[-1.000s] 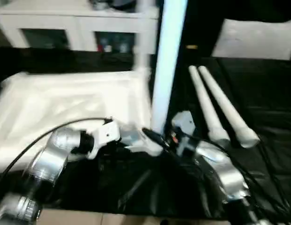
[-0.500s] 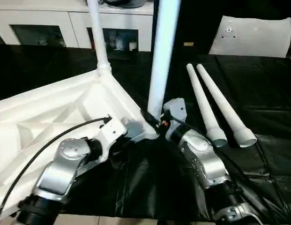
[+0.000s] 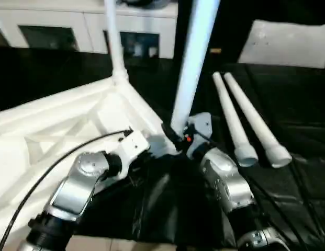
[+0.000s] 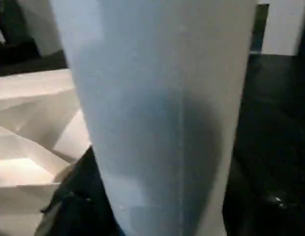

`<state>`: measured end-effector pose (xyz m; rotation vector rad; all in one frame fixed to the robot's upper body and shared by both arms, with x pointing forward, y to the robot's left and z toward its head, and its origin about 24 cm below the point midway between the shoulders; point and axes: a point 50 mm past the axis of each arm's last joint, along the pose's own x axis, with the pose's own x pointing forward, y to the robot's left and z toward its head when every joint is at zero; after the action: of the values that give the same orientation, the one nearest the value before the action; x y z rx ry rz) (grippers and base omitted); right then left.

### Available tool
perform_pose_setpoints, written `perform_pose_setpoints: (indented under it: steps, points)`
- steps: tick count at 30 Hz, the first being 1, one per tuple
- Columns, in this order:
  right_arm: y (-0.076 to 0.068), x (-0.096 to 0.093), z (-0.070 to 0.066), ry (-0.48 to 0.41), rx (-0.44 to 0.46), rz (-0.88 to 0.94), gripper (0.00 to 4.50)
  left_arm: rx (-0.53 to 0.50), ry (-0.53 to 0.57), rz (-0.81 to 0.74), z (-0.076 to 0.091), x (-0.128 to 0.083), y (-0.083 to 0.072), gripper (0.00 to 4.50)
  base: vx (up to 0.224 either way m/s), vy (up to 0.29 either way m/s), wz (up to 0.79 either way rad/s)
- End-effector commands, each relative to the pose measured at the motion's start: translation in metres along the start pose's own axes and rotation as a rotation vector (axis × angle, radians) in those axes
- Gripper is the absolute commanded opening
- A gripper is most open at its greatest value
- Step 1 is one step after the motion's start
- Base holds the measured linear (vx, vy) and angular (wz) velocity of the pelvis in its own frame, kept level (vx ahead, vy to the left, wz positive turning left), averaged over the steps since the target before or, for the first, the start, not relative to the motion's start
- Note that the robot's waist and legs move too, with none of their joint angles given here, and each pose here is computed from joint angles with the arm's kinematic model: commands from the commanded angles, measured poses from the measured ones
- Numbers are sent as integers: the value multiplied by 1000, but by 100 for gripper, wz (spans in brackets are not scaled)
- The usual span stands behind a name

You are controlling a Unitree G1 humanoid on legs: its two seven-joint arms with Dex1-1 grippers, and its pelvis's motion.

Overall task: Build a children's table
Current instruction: Rotate leg to tighten

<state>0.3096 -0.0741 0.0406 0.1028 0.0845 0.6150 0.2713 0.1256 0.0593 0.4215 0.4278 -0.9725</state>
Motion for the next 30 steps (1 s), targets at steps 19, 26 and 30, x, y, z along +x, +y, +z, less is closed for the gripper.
perform_pose_setpoints:
  steps: [19,26,30]
  points:
    - [-21,-80,-28,144,31,109,447,166,24,-181,-6,0,9,0,0,0,0]
    - [-36,-100,3,139,-112,268,447,225,-18,-377,-5,-2,7,0,0,0,0]
    - [-36,-101,9,176,-141,348,447,254,-8,-442,-5,-1,7,0,0,0,0]
